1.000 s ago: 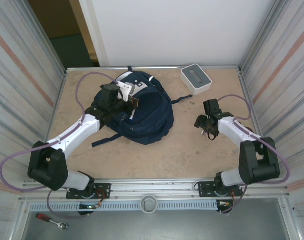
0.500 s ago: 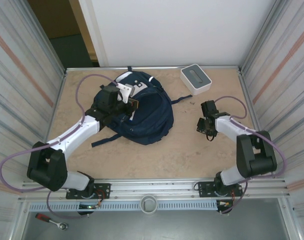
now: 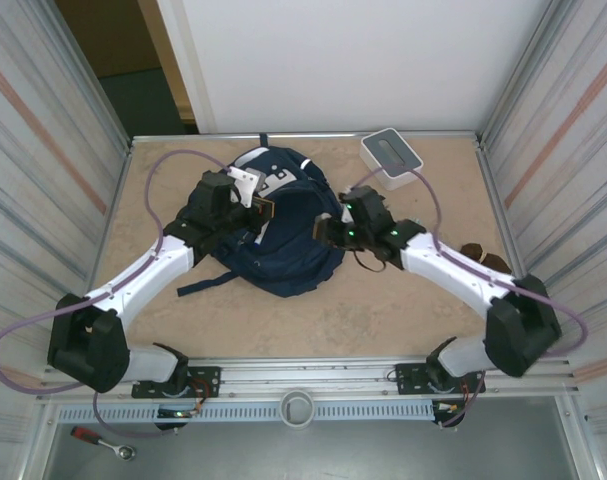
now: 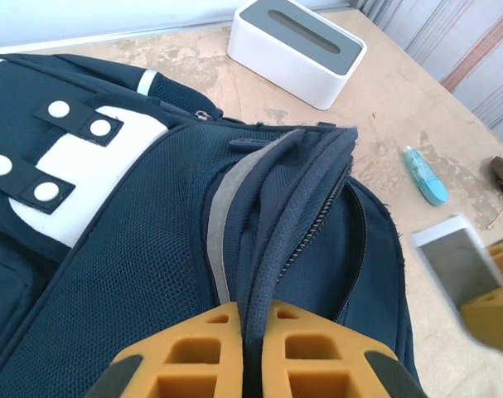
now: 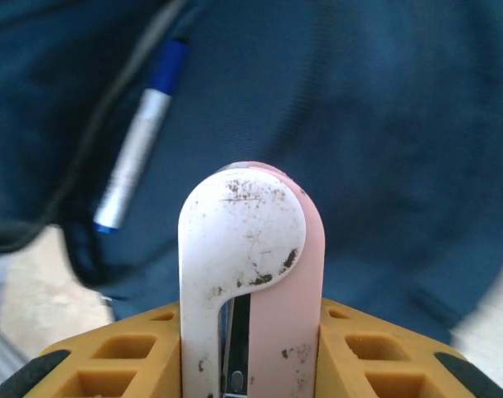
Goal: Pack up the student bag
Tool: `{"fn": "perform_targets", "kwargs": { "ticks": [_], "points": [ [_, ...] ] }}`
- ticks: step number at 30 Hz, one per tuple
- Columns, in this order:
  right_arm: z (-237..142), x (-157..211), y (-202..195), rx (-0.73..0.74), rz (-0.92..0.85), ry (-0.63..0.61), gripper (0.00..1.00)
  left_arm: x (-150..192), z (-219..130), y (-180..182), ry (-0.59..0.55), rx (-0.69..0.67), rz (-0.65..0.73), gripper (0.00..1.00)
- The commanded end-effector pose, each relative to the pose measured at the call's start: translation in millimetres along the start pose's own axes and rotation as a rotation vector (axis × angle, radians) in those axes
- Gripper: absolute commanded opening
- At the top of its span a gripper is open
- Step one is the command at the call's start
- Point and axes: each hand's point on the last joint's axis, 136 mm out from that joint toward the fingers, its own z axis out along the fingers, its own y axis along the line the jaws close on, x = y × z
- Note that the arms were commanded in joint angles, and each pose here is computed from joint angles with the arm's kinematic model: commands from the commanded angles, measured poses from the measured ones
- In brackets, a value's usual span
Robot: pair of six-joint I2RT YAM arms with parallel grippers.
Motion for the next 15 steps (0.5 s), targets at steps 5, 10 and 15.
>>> {"fn": "perform_targets", "kwargs": {
  "ticks": [5,10,15],
  "points": [
    [69.3,-30.6,54.5,-0.14,0.069,0.007,0.43,-50.5,-22.1,-20.8,-0.139,0.071,0.015,0.0],
    [74.9,-32.1,50.8,-0.152,0.062,0.031,0.6,-50.2,-24.5,-19.8,-0.139,0.06,0.024,0.0],
    [38.4,-24.1,34.2,-0.138,0.015,0.015,0.63,-43.2,-19.9,-14.8,-0.126,0.041,0.027,0.0]
  ]
}}
